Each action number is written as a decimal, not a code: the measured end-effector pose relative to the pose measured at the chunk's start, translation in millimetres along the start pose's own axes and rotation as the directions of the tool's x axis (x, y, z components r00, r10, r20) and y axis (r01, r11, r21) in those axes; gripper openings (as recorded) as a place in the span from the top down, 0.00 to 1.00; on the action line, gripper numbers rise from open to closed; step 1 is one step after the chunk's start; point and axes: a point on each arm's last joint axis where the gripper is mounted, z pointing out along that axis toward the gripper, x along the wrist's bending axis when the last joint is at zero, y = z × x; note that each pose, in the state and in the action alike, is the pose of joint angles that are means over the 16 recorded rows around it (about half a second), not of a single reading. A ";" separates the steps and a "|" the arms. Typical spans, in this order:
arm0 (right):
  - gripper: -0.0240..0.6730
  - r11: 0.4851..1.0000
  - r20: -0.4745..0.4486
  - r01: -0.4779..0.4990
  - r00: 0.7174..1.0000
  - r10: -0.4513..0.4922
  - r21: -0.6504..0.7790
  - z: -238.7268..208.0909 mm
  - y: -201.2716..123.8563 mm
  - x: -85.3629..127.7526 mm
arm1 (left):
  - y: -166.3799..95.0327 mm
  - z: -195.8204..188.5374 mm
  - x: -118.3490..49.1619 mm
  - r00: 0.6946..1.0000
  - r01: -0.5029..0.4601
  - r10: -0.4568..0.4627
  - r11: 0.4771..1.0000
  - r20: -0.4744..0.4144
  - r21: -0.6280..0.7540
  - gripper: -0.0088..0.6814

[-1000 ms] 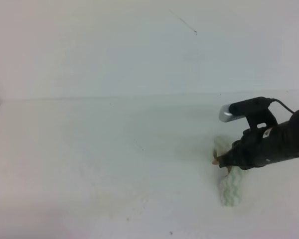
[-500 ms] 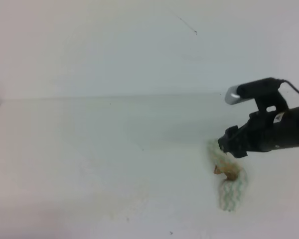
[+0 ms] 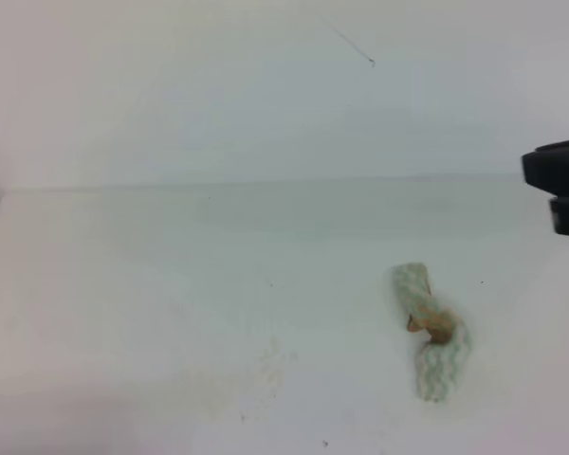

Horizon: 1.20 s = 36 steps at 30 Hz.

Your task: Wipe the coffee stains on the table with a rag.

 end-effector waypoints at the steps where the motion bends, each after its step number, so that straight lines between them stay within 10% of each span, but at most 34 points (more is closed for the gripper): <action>1: 0.73 1.000 0.005 0.005 1.000 -0.005 -0.013 -9.7 0.7 0.6 | 0.0 0.0 0.0 1.000 0.000 0.000 1.000 0.000 0.000 0.99; 9: 0.94 0.997 0.063 0.026 0.998 -0.021 -0.073 -59.6 -8.6 2.3 | 0.0 0.0 0.0 1.000 0.000 0.000 1.000 0.000 0.000 0.99; 36: 0.96 0.957 0.253 0.037 0.967 0.039 -0.289 -114.1 -83.8 -3.9 | -0.1 0.0 0.0 1.000 0.000 0.000 1.000 0.000 0.001 0.99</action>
